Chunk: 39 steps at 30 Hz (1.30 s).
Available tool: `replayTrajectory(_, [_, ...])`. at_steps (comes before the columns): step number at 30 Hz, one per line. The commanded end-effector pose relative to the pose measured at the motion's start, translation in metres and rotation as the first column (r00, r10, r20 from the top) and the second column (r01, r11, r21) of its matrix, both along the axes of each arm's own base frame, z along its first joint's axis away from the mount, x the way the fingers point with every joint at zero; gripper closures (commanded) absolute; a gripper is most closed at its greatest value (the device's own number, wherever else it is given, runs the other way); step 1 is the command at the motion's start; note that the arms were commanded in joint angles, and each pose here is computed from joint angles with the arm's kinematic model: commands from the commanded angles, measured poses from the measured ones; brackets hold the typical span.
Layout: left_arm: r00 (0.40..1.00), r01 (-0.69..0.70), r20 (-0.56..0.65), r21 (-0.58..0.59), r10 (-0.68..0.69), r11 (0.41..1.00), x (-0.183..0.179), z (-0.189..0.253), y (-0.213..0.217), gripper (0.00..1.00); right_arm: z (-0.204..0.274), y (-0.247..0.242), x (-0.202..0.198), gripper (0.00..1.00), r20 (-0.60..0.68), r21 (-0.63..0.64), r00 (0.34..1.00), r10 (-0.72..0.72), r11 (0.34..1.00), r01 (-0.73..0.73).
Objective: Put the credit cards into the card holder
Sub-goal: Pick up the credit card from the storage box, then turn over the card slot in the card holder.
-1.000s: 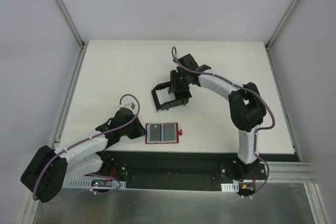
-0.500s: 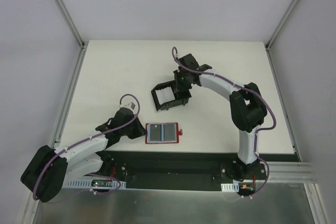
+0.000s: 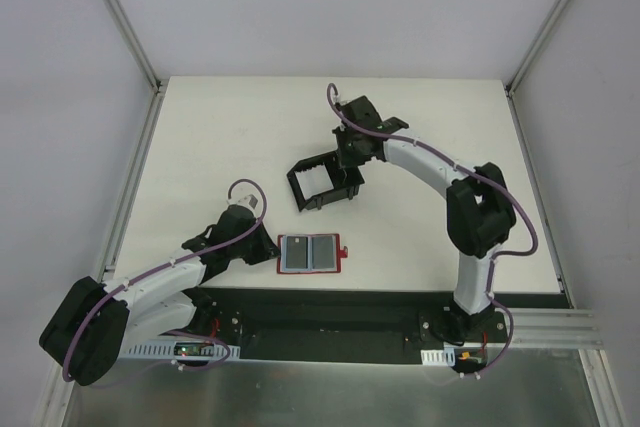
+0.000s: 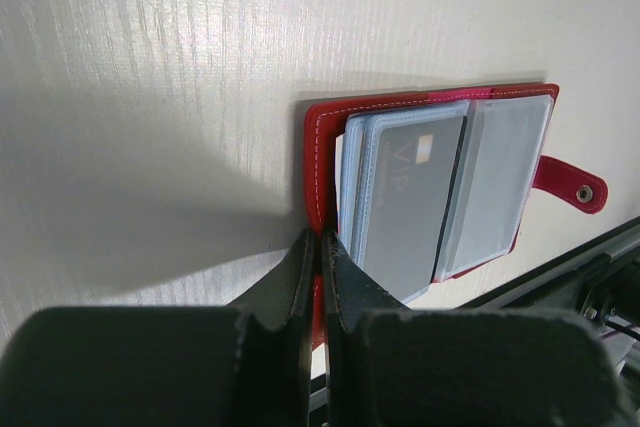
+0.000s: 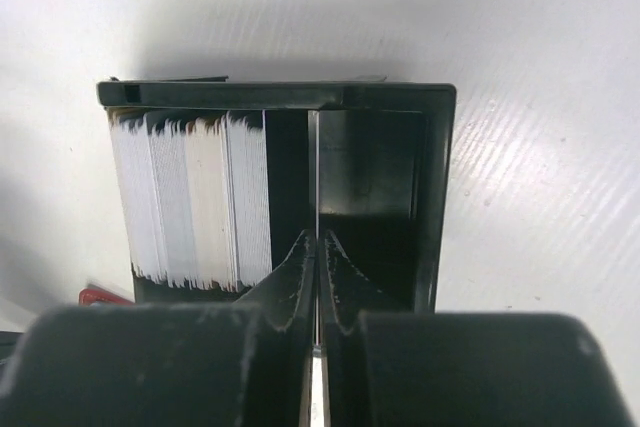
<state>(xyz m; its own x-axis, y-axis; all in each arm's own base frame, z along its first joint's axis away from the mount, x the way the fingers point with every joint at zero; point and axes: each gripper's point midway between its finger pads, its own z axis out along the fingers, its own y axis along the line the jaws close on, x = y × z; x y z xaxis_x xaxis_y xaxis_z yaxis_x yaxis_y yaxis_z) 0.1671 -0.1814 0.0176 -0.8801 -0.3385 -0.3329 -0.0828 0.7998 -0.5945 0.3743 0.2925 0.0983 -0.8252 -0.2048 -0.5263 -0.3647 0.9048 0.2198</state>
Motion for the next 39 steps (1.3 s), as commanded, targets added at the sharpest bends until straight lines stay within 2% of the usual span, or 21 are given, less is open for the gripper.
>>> replayTrajectory(1, [0.999, 0.039, 0.002, 0.003, -0.039, 0.999, -0.002, 0.002, -0.003, 1.0, 0.062, -0.006, 0.002, 1.0, 0.172, 0.018, 0.985, -0.015, 1.0, 0.012])
replayTrajectory(7, [0.999, 0.044, 0.004, 0.0, -0.044, 0.999, -0.001, 0.003, -0.005, 1.0, 0.103, -0.026, -0.017, 1.0, 0.283, 0.062, 0.958, -0.051, 0.997, 0.035])
replayTrajectory(10, [0.999, 0.042, 0.004, 0.0, -0.042, 0.999, -0.002, 0.002, -0.004, 1.0, 0.104, -0.047, -0.041, 1.0, 0.273, 0.05, 0.959, -0.07, 0.997, 0.058])
replayTrajectory(15, [0.999, 0.044, 0.007, -0.002, -0.044, 0.999, -0.002, 0.003, -0.004, 1.0, 0.087, -0.064, -0.092, 1.0, 0.2, 0.113, 0.975, -0.099, 0.991, 0.078])
replayTrajectory(19, [0.999, 0.049, 0.016, -0.011, -0.049, 0.999, -0.002, 0.006, -0.005, 1.0, 0.074, -0.046, -0.132, 1.0, 0.158, 0.173, 0.984, -0.082, 0.983, 0.055])
replayTrajectory(23, [0.998, 0.057, 0.025, -0.036, -0.056, 0.998, -0.003, 0.011, -0.008, 1.0, 0.067, -0.004, -0.161, 1.0, 0.164, 0.257, 0.984, -0.075, 0.966, 0.031])
replayTrajectory(26, [0.997, 0.071, 0.041, -0.054, -0.069, 0.996, -0.003, 0.017, -0.011, 1.0, 0.056, 0.028, -0.175, 1.0, 0.114, 0.287, 0.993, -0.038, 0.958, 0.004])
replayTrajectory(32, [0.989, 0.107, 0.112, -0.099, -0.095, 0.989, -0.005, 0.032, -0.014, 1.0, 0.038, 0.071, -0.187, 1.0, 0.072, 0.247, 0.997, -0.006, 0.969, -0.012])
replayTrajectory(39, [0.989, 0.108, 0.111, -0.115, -0.095, 0.987, -0.009, 0.033, -0.015, 1.0, 0.032, 0.1, -0.197, 1.0, 0.012, 0.273, 1.0, 0.02, 0.962, -0.023])
